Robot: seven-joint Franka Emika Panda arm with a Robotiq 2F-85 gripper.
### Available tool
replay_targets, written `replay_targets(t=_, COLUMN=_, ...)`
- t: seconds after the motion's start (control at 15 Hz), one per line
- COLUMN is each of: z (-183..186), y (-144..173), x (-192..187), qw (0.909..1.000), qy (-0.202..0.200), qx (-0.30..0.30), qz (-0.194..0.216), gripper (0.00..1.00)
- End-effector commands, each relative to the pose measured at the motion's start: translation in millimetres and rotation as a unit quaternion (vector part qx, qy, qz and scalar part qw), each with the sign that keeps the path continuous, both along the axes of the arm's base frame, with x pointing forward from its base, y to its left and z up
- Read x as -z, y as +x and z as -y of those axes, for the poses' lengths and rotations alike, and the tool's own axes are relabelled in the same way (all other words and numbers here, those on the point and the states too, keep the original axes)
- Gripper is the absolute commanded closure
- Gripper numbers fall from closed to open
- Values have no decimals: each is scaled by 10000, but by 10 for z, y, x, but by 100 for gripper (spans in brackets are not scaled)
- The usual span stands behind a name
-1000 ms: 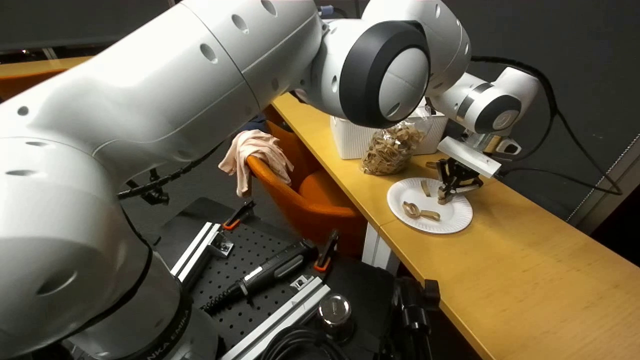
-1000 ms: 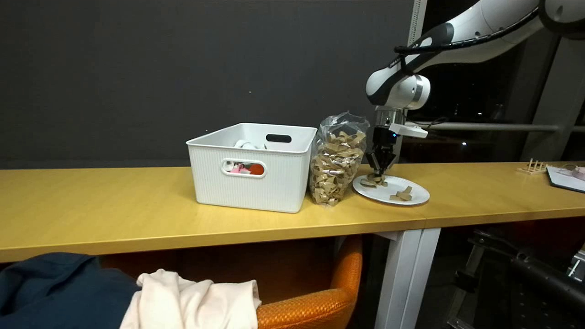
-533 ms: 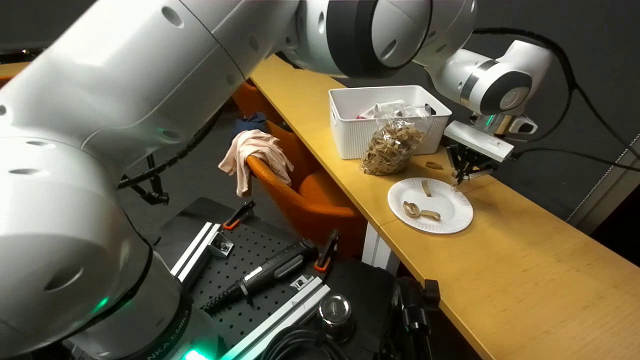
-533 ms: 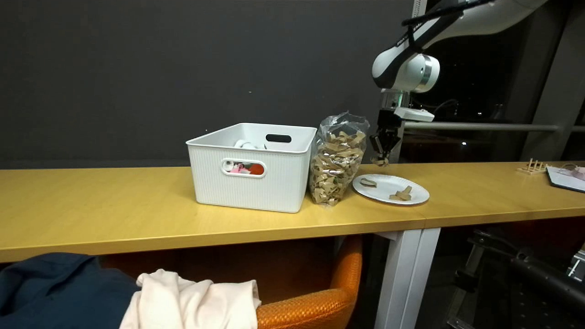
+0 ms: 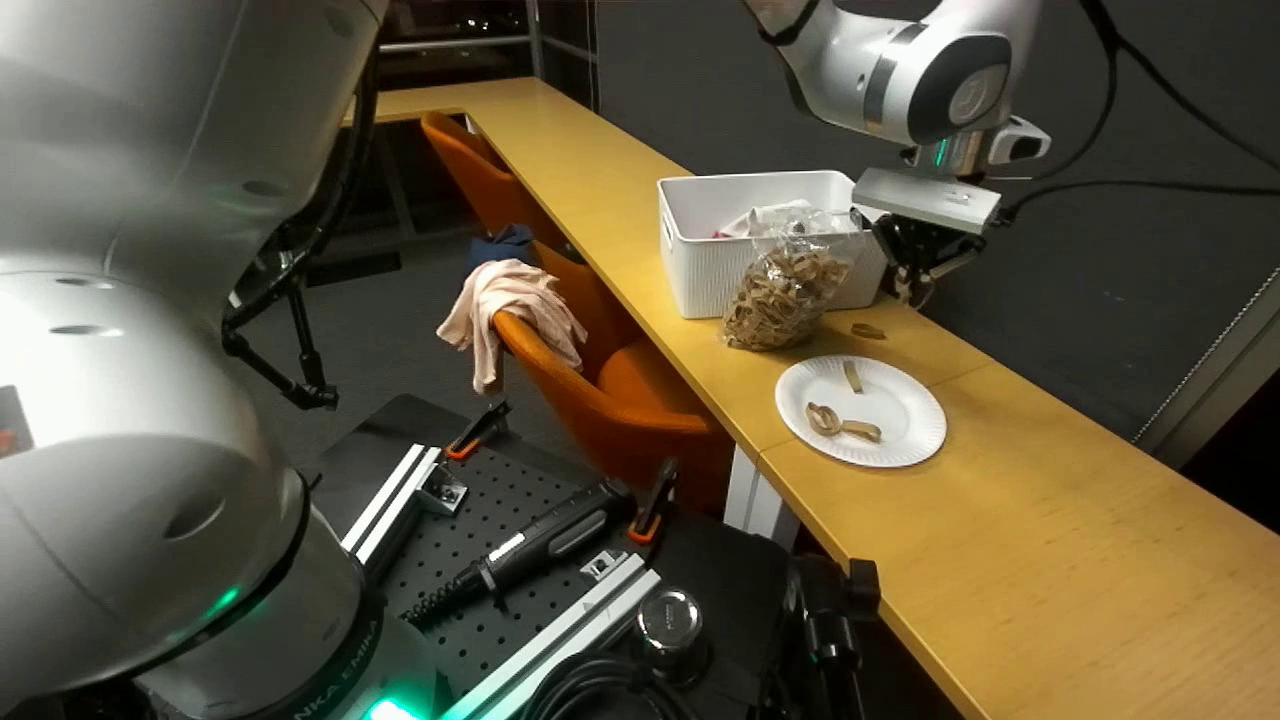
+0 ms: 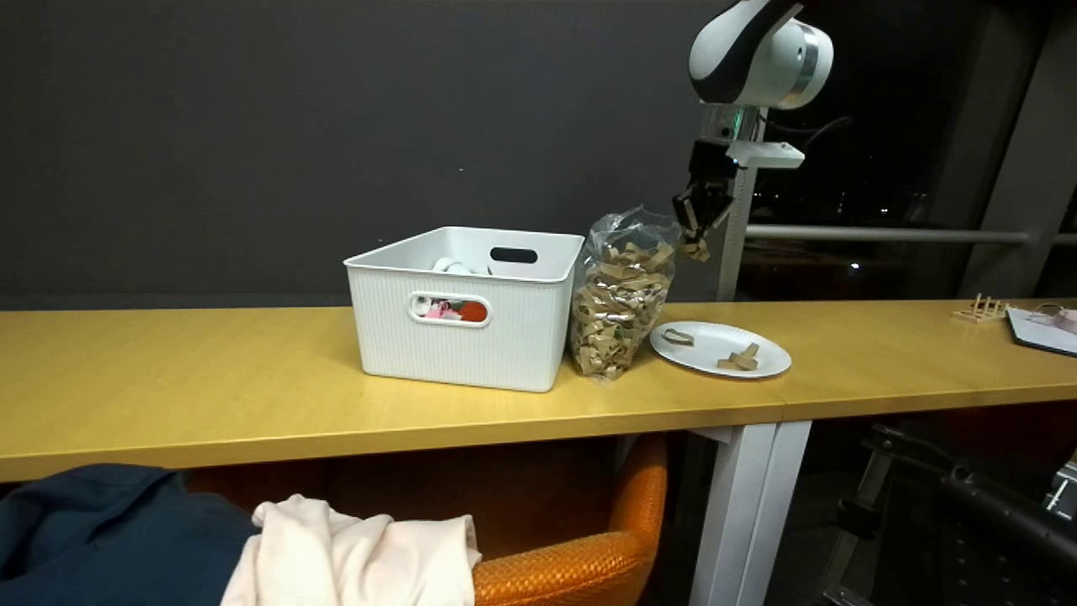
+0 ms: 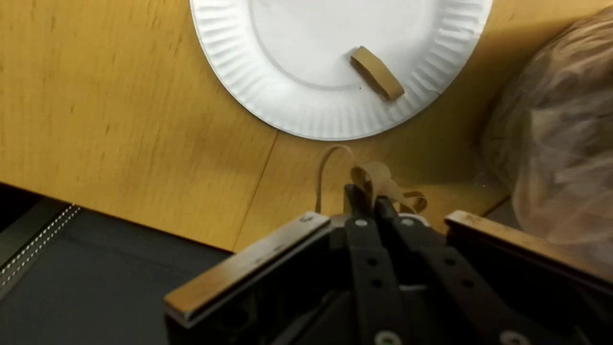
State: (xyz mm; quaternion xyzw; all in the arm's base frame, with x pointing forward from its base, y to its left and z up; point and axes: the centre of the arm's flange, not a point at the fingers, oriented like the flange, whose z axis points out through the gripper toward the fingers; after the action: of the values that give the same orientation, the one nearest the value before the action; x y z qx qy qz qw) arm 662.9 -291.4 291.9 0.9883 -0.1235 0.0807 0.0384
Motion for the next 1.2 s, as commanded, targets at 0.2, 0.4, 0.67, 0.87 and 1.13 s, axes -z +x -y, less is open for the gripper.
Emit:
replay_targets(t=0.2, z=-1058, y=-529, x=-822, qw=9946, qy=-851, qx=-166, qz=563, gripper=99)
replay_targets(t=0.4, z=-1326, y=-526, x=-1006, qw=9917, qy=-1100, qx=-242, qz=623, gripper=99)
replay_targets(t=0.67, z=-1408, y=-424, x=-1044, qw=9902, qy=-1224, qx=-263, qz=612, gripper=99)
replay_targets(t=0.87, z=-1343, y=-315, x=-945, qw=9908, qy=-1204, qx=-283, qz=556, gripper=99)
replay_targets(t=1.13, z=-1326, y=-138, x=-775, qw=9891, qy=-1294, qx=-454, qz=529, gripper=99)
